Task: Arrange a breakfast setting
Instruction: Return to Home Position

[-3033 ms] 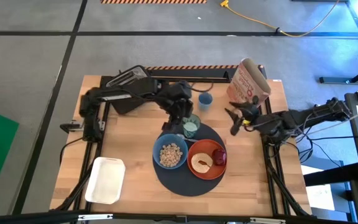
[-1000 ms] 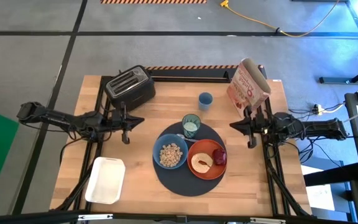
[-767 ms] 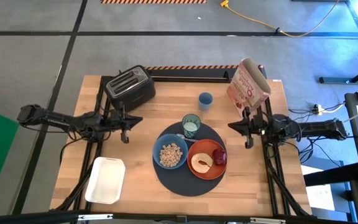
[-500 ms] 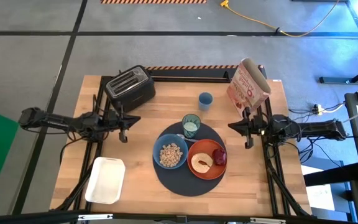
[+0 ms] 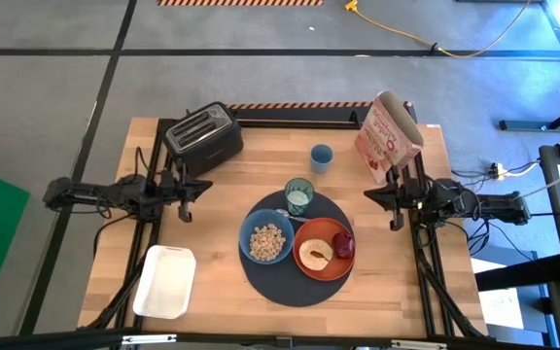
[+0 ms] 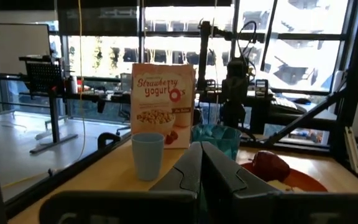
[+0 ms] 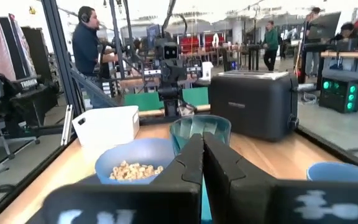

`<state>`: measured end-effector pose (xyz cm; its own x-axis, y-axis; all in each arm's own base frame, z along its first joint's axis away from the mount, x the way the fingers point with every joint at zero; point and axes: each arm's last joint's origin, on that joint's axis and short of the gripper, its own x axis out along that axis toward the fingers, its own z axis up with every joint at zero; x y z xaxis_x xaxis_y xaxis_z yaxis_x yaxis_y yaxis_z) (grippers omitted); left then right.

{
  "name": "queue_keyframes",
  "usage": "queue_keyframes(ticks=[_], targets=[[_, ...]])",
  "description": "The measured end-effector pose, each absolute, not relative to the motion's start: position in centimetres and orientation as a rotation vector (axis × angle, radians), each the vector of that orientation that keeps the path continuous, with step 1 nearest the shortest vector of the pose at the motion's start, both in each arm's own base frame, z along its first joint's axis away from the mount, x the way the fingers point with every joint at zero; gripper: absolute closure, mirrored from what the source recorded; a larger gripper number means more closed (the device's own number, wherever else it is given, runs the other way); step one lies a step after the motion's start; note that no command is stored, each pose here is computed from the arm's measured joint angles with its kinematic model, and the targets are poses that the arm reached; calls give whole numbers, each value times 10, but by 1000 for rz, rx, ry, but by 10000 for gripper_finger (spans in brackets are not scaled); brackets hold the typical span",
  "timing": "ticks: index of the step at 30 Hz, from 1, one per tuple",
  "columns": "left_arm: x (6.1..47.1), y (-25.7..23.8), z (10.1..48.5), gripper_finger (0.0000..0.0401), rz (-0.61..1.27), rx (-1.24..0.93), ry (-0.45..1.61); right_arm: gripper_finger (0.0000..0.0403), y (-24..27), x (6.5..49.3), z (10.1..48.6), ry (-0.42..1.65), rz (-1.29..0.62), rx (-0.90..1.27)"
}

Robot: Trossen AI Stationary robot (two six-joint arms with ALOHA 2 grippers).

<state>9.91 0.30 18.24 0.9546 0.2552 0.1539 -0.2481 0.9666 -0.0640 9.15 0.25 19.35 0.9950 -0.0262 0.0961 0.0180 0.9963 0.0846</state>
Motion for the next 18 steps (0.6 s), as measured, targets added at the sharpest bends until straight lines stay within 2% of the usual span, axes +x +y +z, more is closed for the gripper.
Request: queue_keyframes(ticks=[8,15,18], targets=[[96,3,182,398,236,-23,-166,402,1,96,181,-156,-33,76],[97,3,179,397,236,-15,-138,402,0,97,173,-79,14,100],[97,3,178,397,236,-12,-121,402,-2,97,173,-74,-37,96]])
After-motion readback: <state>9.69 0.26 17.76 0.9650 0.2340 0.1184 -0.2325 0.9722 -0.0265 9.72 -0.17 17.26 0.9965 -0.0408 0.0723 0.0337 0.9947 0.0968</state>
